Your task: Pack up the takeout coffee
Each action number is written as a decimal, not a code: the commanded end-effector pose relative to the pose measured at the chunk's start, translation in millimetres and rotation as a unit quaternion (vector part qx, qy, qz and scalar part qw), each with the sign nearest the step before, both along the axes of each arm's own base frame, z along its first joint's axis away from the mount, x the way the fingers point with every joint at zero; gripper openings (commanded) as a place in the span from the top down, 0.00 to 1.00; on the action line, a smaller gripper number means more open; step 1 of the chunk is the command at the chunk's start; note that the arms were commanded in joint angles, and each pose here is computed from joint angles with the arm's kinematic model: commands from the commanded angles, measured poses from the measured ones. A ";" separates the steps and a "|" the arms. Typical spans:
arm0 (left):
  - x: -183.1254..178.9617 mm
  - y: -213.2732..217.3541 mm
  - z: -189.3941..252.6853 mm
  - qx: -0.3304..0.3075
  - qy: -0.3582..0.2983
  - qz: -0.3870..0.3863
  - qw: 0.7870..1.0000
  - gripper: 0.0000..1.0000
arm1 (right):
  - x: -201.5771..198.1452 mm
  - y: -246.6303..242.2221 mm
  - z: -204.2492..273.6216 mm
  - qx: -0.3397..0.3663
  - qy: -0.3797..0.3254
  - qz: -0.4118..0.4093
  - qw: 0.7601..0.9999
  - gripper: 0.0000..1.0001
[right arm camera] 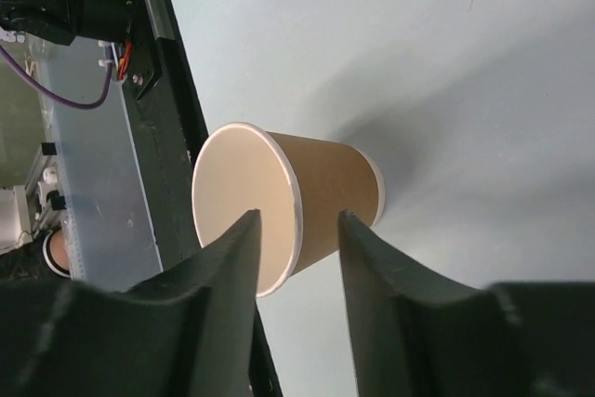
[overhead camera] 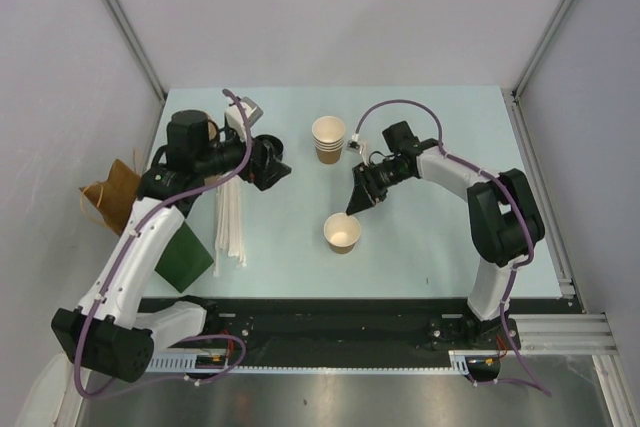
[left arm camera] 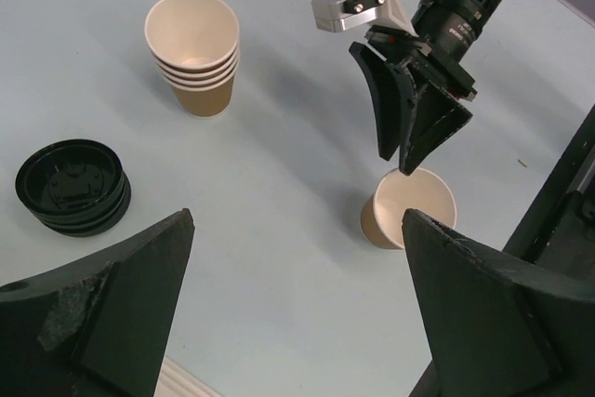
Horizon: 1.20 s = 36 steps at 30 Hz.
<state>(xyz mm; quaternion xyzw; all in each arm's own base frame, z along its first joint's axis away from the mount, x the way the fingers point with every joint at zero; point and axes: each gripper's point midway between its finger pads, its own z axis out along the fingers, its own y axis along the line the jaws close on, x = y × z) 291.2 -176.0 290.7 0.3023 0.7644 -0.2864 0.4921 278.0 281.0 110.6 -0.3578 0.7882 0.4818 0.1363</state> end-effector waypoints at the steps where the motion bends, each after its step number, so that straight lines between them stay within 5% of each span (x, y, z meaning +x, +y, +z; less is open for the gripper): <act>1: 16.4 1.9 21.7 0.010 -0.030 0.015 0.999 0.01 | 17.5 -0.1 27.5 0.018 -0.039 -0.013 0.999 0.50; 8: 75.8 31.3 20.8 0.076 -0.022 0.136 0.988 0.10 | 62.7 -24.5 102.5 0.012 -0.151 -0.089 0.984 0.16; 15: 135.5 58.8 -25.6 0.135 0.051 0.264 0.954 0.23 | 107.5 -62.5 177.2 -0.053 -0.302 -0.204 0.930 0.00; 20: 159.0 61.2 -67.6 0.175 0.082 0.274 0.942 0.35 | 118.8 -80.5 210.9 -0.065 -0.349 -0.262 0.897 0.00; 26: 153.1 36.1 -107.6 0.231 0.105 0.141 0.957 0.46 | 106.0 -78.3 210.2 -0.050 -0.336 -0.238 0.910 0.00; 36: 168.2 27.5 -149.1 0.263 0.144 0.098 0.949 0.51 | 106.2 -89.3 214.1 -0.010 -0.302 -0.240 0.923 0.00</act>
